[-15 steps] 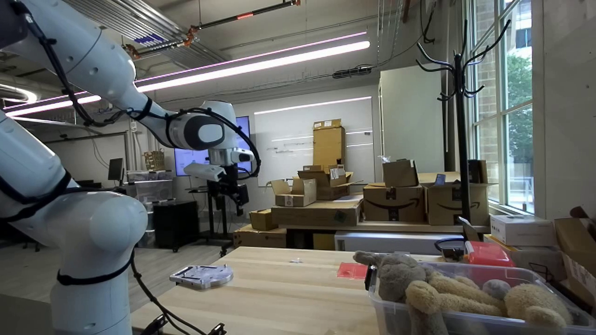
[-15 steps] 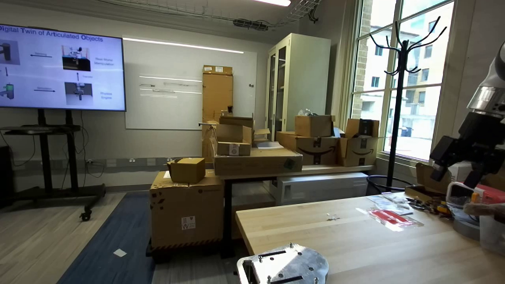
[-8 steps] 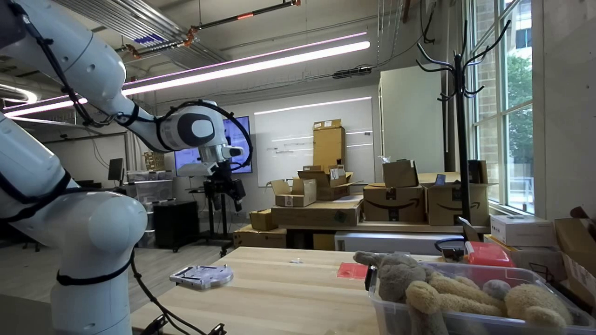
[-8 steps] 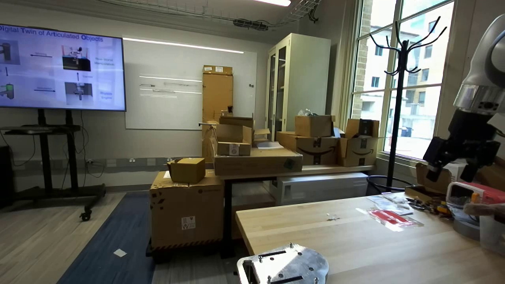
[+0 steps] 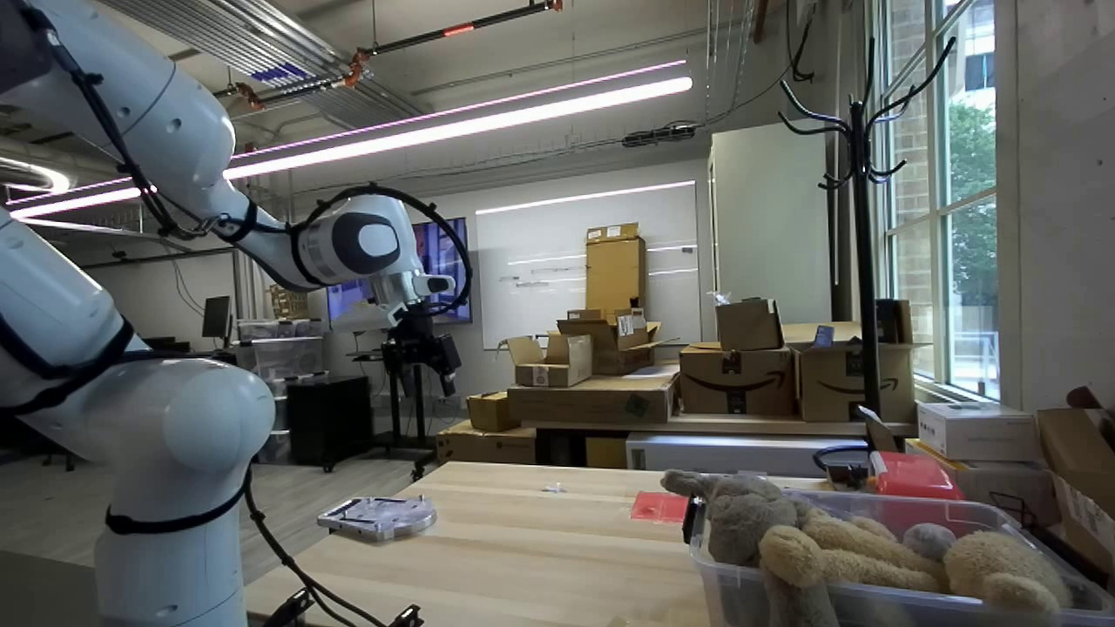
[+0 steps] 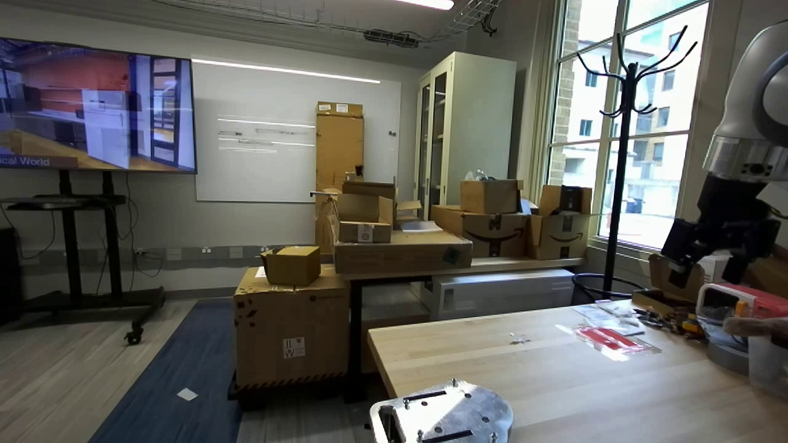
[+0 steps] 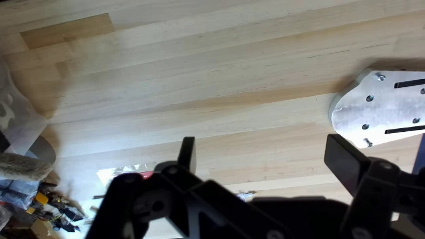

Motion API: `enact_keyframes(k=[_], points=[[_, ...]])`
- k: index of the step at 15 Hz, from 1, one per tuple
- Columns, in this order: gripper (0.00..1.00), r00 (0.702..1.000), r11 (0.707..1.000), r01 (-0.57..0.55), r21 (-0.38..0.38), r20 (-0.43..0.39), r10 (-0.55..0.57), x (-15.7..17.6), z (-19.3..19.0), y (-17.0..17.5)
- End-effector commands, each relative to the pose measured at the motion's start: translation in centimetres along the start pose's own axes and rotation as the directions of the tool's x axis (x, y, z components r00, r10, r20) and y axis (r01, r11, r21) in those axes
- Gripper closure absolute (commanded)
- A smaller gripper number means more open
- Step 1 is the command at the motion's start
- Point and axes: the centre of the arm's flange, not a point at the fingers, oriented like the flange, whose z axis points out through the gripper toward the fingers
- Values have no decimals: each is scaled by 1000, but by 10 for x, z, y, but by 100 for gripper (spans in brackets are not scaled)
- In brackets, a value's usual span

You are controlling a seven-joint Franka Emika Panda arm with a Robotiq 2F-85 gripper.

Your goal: Pick up an object, and then place it on the table

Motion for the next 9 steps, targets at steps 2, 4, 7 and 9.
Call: enact_keyframes(k=[2, 4, 7, 9], points=[[0, 998, 998, 19, 64, 61, -23, 18, 28, 12], [0, 997, 997, 16, 72, 71, -21, 26, 46, 12], [0, 996, 997, 26, 71, 81, -31, 41, 73, 2], [0, 995, 995, 35, 90, 92, -44, 52, 90, -4]])
